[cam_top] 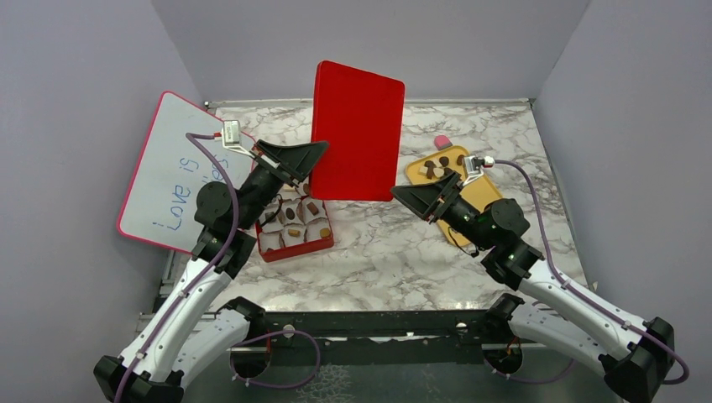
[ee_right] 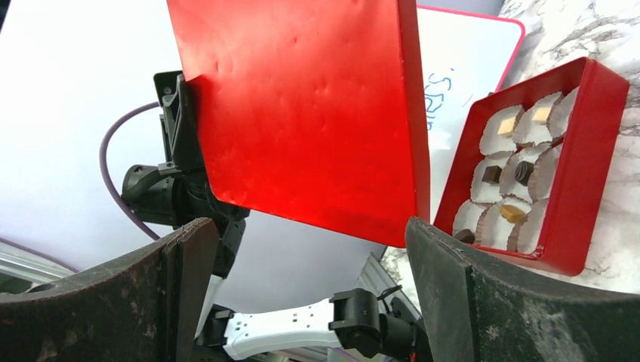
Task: Pack the chocolate
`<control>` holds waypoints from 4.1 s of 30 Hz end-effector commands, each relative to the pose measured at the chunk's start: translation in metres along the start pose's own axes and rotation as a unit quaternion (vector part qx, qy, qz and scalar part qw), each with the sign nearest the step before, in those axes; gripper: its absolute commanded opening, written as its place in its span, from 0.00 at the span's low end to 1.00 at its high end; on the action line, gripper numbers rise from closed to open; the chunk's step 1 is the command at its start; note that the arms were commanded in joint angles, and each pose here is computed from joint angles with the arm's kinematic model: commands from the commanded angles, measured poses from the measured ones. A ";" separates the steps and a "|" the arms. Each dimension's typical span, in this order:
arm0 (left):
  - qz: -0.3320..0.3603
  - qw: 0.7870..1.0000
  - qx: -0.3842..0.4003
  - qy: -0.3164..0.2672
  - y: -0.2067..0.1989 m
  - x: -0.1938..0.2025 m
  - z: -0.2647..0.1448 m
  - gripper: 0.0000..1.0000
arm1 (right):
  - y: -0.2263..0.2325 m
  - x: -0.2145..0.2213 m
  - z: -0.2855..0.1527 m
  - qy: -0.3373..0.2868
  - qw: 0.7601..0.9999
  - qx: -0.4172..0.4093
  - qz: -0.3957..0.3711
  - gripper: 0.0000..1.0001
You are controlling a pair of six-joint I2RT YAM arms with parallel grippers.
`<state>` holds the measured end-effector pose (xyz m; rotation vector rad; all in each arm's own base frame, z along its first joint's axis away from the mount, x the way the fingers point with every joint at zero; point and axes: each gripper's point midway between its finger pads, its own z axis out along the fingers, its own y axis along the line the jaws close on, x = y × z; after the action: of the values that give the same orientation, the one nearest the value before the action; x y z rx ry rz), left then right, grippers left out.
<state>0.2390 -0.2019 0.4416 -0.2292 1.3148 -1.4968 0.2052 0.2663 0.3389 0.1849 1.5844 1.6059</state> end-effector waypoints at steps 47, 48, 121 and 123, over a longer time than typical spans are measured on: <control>-0.025 0.997 0.000 -0.067 0.004 -0.014 -0.029 0.32 | 0.064 0.004 -0.020 0.018 0.983 -0.177 0.042 0.07; -0.021 0.997 -0.021 -0.073 0.010 -0.016 -0.032 0.37 | 0.062 0.003 -0.022 0.011 0.984 -0.172 0.043 0.04; 0.100 0.784 -0.611 -0.046 0.250 -0.076 -0.128 0.90 | -0.152 0.184 0.165 0.181 0.973 0.077 0.119 0.01; 0.100 0.774 -0.623 -0.052 0.256 -0.080 -0.133 0.90 | -0.157 0.188 0.163 0.192 0.970 0.083 0.122 0.01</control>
<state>0.3193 -0.0274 0.2306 -0.8858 2.0098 -0.2690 0.2554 0.4744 0.1341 0.1889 2.1361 1.7227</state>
